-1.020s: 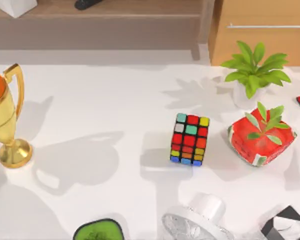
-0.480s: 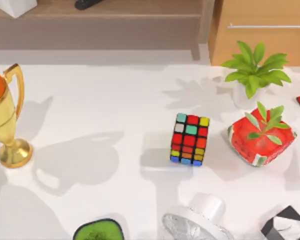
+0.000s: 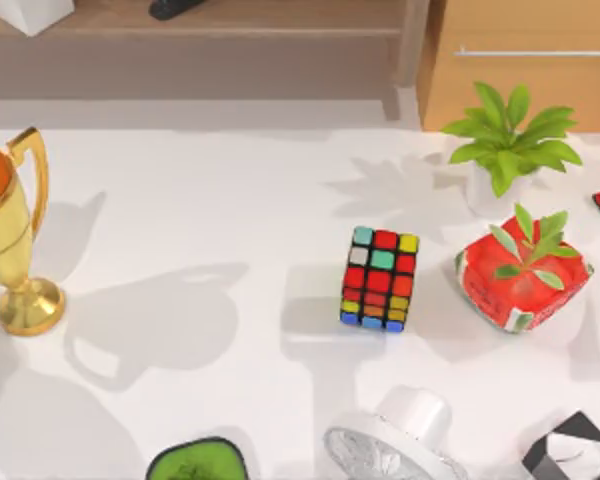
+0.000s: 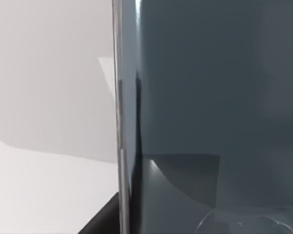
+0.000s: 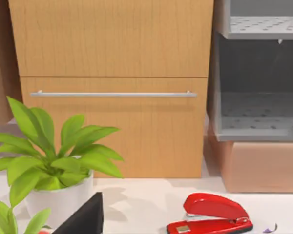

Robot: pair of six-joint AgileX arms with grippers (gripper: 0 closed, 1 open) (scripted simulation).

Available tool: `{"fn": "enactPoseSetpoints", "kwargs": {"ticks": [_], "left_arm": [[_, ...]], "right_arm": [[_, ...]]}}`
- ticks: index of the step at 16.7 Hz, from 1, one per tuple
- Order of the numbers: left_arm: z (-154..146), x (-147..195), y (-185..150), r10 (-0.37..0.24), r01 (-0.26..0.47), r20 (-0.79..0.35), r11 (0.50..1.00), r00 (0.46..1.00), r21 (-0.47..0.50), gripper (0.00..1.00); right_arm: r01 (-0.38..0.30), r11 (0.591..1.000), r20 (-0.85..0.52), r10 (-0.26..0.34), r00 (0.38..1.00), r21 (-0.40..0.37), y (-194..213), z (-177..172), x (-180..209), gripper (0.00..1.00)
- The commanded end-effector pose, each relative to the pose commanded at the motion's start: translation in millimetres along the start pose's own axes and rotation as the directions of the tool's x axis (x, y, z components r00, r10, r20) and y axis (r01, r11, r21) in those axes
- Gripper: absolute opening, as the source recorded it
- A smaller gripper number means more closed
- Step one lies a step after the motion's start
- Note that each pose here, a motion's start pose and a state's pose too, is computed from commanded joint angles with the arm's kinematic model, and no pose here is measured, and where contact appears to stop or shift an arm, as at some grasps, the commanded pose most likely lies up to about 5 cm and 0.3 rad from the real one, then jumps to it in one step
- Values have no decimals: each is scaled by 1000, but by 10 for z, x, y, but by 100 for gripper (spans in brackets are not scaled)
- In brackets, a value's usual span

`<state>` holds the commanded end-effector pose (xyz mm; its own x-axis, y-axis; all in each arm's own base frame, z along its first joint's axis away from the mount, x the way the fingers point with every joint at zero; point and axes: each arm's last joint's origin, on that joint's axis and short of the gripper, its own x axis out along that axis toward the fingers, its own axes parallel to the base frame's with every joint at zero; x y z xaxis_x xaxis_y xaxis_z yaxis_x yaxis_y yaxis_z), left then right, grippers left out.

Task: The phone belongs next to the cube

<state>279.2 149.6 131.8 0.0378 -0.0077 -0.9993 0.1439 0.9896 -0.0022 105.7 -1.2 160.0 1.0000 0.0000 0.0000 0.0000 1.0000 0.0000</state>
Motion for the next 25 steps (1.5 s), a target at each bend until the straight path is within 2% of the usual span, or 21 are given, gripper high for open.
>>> {"fn": "enactPoseSetpoints", "kwargs": {"ticks": [2,5,8,10,12,15,18,22,25], "left_arm": [[22,-45,3,13,-13,13,1000,1000,-4,0],[200,-319,1,93,-89,99,995,991,-47,0],[501,-670,-96,176,-153,215,981,960,-119,0],[730,-910,-248,210,-165,299,972,931,-167,0],[959,-1128,-479,215,-146,378,968,900,-203,0],[1267,-1370,-942,172,-72,474,972,864,-223,0],[1509,-1424,-1485,87,26,505,977,859,-211,0],[1661,-1149,-2184,-20,110,403,974,915,-200,0],[1617,-851,-2615,-53,108,258,973,965,-205,0]], "right_arm": [[0,1000,0,0,1000,0,0,0,0,100],[0,1000,0,0,1000,0,0,0,0,100],[0,1000,0,0,1000,0,0,0,0,100],[0,1000,0,0,1000,0,0,0,0,100],[0,1000,0,0,1000,0,0,0,0,100],[0,1000,0,0,1000,0,0,0,0,100],[0,1000,0,0,1000,0,0,0,0,100],[0,1000,0,0,1000,0,0,0,0,100],[0,1000,0,0,1000,0,0,0,0,100]]}}
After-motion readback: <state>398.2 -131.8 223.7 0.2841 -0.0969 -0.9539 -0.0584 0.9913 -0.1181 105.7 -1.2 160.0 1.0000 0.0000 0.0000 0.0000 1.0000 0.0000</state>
